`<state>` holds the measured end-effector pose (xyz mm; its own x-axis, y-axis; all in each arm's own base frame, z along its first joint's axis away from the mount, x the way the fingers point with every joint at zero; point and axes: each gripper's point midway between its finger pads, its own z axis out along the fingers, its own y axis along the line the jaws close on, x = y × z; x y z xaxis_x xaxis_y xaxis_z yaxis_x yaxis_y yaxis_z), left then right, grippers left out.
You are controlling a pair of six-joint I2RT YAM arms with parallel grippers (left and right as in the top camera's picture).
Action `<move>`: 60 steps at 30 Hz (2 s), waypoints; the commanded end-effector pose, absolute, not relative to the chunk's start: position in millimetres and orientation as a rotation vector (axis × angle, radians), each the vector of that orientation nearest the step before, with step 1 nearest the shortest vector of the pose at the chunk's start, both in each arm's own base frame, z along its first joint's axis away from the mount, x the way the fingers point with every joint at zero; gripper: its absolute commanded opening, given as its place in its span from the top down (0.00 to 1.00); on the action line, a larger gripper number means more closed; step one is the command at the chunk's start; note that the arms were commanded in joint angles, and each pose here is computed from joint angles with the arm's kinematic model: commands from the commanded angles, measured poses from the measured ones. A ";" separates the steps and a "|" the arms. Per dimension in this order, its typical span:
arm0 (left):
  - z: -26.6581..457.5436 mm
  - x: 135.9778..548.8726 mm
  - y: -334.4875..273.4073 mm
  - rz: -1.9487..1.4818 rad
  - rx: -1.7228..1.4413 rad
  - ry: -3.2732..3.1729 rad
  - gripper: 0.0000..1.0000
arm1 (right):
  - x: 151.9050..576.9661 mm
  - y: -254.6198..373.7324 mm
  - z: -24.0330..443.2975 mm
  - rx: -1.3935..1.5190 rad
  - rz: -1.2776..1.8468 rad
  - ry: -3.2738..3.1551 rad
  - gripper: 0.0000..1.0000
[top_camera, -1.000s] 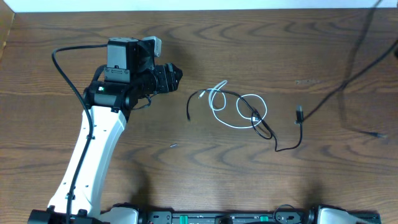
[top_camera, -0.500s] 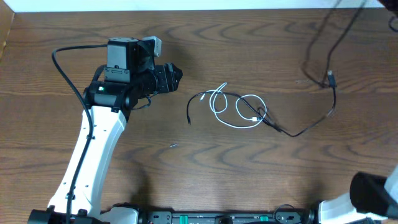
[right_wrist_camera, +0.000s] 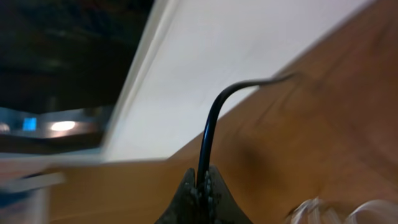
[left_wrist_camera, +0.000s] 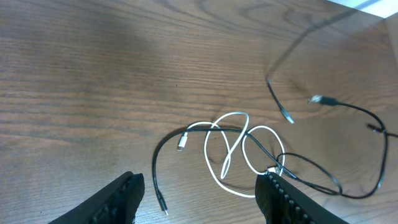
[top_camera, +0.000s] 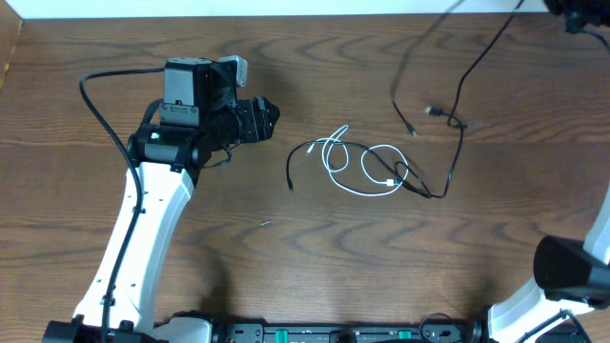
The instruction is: Untangle cables
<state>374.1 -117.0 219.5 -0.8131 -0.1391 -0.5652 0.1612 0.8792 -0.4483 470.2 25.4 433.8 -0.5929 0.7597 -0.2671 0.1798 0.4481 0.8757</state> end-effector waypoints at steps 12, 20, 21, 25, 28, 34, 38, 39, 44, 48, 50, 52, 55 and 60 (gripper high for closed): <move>223.3 379.6 -113.1 -0.620 0.008 2.424 0.37 | 466.4 61.9 419.4 0.953 1.230 2.092 0.99; 223.1 380.0 -112.1 -0.612 0.005 2.424 0.37 | 481.9 71.1 348.3 1.199 0.952 2.138 0.99; 223.1 380.0 -112.1 -0.612 0.005 2.424 0.37 | 483.7 75.6 341.1 1.240 0.962 2.135 0.99; 223.0 379.9 -112.1 -0.613 0.005 2.425 0.37 | 491.3 97.6 321.5 1.401 1.051 2.093 0.98; 223.0 379.9 -112.1 -0.612 0.005 2.425 0.37 | 504.1 112.2 327.5 1.356 1.128 2.046 0.98; 222.9 380.1 -111.7 -0.609 0.004 2.425 0.37 | 534.6 127.9 400.4 0.424 0.963 1.935 0.98; 222.9 380.1 -111.7 -0.609 0.004 2.424 0.37 | 531.5 112.6 436.9 0.254 0.850 1.856 0.98; 222.9 380.1 -111.7 -0.609 0.004 2.424 0.37 | 530.7 104.4 446.6 0.257 0.839 1.833 0.98; 222.9 380.1 -111.7 -0.609 0.004 2.425 0.37 | 515.9 41.7 509.6 0.333 0.829 1.678 0.98; 222.9 380.1 -111.7 -0.609 0.004 2.425 0.37 | 497.3 -21.7 536.6 0.444 0.790 1.590 0.99; 222.9 380.1 -111.7 -0.609 0.004 2.425 0.37 | 489.6 -56.5 533.6 0.515 0.732 1.585 0.98; 222.9 380.1 -111.7 -0.609 0.004 2.425 0.37 | 483.5 -88.0 521.7 0.574 0.665 1.608 0.99; 222.9 380.1 -111.7 -0.609 0.004 2.424 0.37 | 472.2 -134.1 493.4 0.637 0.509 1.684 0.99; 222.9 380.1 -111.7 -0.609 0.004 2.424 0.37 | 447.0 -218.0 446.5 0.781 0.133 1.784 0.99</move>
<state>375.9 -113.1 217.9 -0.8098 -0.1421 -0.5692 0.1466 0.8904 -0.4309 458.7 -178.1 455.9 -0.1592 0.6768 -0.7188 0.3177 0.7245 0.6118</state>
